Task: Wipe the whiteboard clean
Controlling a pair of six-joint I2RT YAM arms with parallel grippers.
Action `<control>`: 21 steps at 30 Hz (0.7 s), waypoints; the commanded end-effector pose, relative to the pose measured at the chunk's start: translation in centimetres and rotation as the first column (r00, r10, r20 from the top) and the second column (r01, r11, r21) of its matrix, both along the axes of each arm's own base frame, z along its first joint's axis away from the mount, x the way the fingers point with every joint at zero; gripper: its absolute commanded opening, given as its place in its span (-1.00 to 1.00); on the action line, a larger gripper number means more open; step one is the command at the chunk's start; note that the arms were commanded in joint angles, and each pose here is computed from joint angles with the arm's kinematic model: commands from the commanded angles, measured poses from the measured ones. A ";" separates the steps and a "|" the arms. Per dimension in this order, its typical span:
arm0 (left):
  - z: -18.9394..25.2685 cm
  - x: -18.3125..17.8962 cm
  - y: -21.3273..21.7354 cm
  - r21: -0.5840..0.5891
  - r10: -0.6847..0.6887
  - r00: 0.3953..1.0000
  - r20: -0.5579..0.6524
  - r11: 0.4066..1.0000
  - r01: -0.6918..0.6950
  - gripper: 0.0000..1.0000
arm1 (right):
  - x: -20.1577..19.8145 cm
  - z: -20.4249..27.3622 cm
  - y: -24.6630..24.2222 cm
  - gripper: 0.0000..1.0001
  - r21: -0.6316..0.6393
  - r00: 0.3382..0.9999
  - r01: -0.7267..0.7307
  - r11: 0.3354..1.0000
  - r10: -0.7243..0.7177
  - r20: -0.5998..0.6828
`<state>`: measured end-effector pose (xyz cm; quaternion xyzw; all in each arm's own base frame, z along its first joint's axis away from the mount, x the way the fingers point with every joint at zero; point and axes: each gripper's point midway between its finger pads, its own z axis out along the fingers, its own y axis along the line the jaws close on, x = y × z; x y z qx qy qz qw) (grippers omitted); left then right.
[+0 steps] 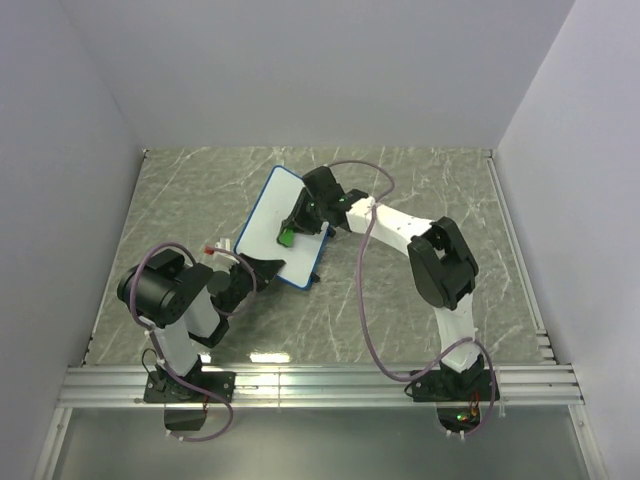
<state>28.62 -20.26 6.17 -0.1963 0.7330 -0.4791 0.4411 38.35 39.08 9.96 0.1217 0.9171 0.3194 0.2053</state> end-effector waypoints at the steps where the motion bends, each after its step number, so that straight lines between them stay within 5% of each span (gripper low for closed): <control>1: -10.7 -9.8 3.2 0.278 -0.079 0.943 -0.324 0.945 0.174 -0.99 | -7.5 -6.4 0.2 -1.00 -0.132 0.971 -0.141 0.981 0.111 -0.211; 5: -10.7 -9.8 3.2 0.281 -0.080 0.943 -0.322 0.943 0.176 -0.99 | -5.9 -4.1 3.5 -1.00 -0.078 0.976 -0.120 0.990 0.103 -0.191; 9: -10.7 -9.8 3.2 0.279 -0.082 0.942 -0.325 0.944 0.178 -0.99 | 0.2 0.0 6.6 -1.00 -0.009 0.993 -0.067 0.998 0.066 -0.095; 14: -10.8 -10.0 3.2 0.278 -0.086 0.940 -0.329 0.943 0.183 -0.99 | 5.8 -1.5 4.8 -1.00 0.001 0.989 0.069 0.998 -0.068 -0.130; 21: -10.9 -10.3 3.2 0.283 -0.095 0.938 -0.334 0.939 0.195 -0.99 | 8.1 -5.8 -0.3 -1.00 -0.105 0.969 0.160 0.982 -0.177 -0.175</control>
